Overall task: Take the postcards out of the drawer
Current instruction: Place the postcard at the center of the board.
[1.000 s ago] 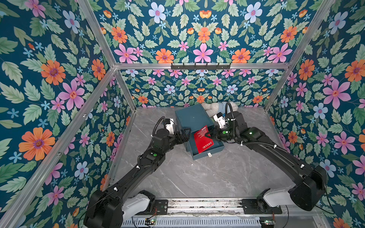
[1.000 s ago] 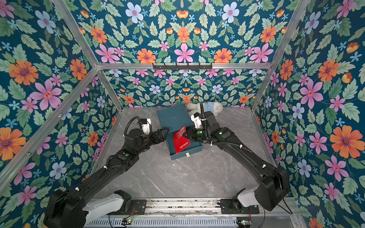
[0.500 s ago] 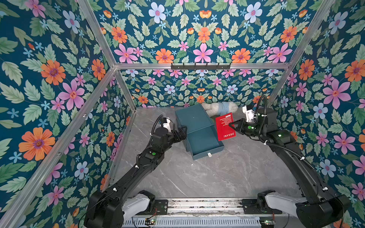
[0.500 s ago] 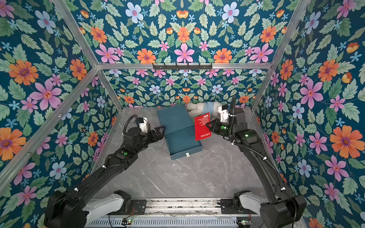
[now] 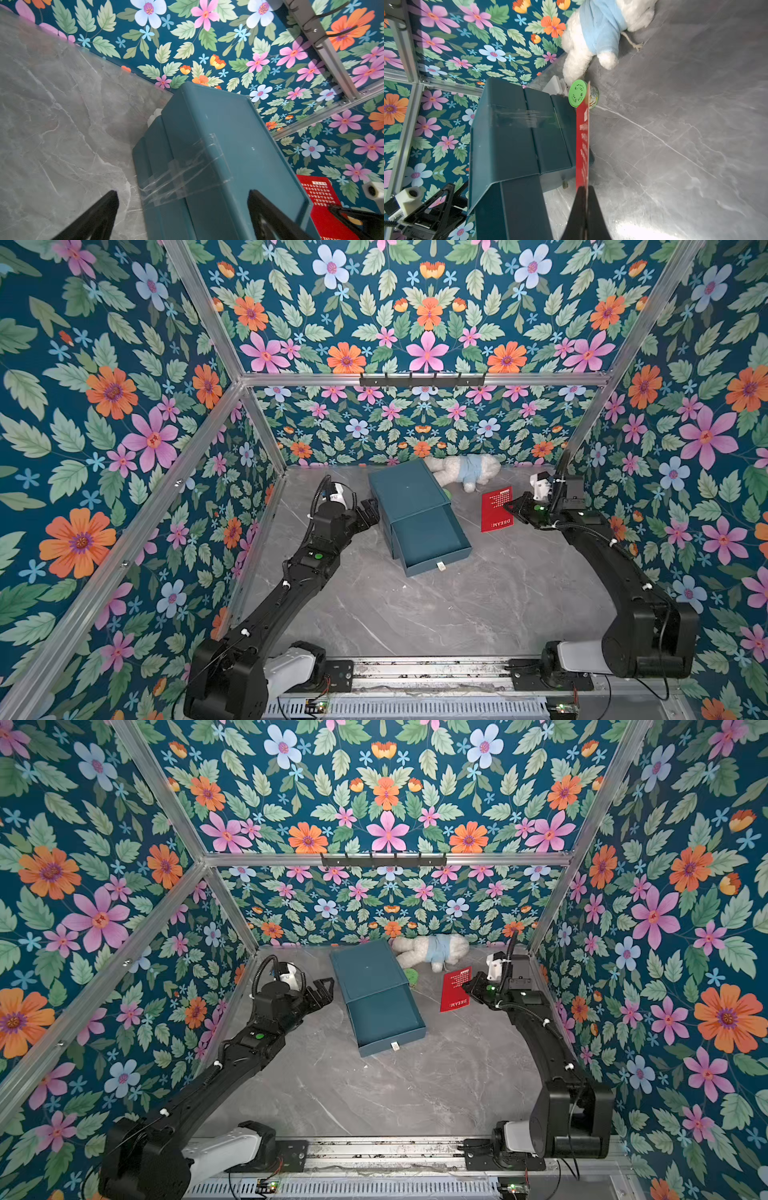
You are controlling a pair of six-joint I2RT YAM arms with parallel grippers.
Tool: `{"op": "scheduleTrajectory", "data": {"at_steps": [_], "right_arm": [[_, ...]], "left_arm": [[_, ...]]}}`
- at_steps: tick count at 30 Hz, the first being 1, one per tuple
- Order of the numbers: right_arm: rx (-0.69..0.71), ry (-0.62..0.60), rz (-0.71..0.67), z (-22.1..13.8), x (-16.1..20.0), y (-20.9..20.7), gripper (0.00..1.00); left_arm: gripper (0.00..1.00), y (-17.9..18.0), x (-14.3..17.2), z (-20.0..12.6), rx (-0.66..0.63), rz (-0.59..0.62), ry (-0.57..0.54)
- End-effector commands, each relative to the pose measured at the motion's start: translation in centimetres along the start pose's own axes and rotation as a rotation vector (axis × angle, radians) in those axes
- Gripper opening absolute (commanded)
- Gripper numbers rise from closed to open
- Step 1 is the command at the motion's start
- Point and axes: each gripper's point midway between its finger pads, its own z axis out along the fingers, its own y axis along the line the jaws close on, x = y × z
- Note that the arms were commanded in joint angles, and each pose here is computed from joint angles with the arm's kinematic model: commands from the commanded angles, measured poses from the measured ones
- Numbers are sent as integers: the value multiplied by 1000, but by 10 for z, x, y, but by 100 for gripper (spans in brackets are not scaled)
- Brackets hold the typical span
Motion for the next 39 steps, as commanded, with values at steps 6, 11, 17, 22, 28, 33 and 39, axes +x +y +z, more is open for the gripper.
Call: {"op": "scheduleTrajectory", "data": {"at_steps": [6, 11, 17, 22, 28, 33, 39], "right_arm": [[-145, 61, 26, 69, -7, -18, 0], [-112, 140, 77, 105, 3, -50, 0], [-24, 229, 116, 133, 20, -88, 2], [37, 264, 134, 140, 28, -111, 5], [123, 247, 148, 131, 23, -134, 42], [271, 207, 83, 110, 10, -146, 52], [312, 160, 26, 82, 0, -129, 52]], "left_arm": [[100, 10, -10, 11, -15, -52, -26], [100, 12, -11, 16, -18, -40, -26], [100, 13, -13, 20, -23, -29, -23], [100, 13, -13, 23, -20, -25, -16], [100, 13, -14, 24, -19, -25, -17], [100, 9, -21, 23, -12, -16, -24], [100, 3, -29, 21, 3, -5, -38]]}}
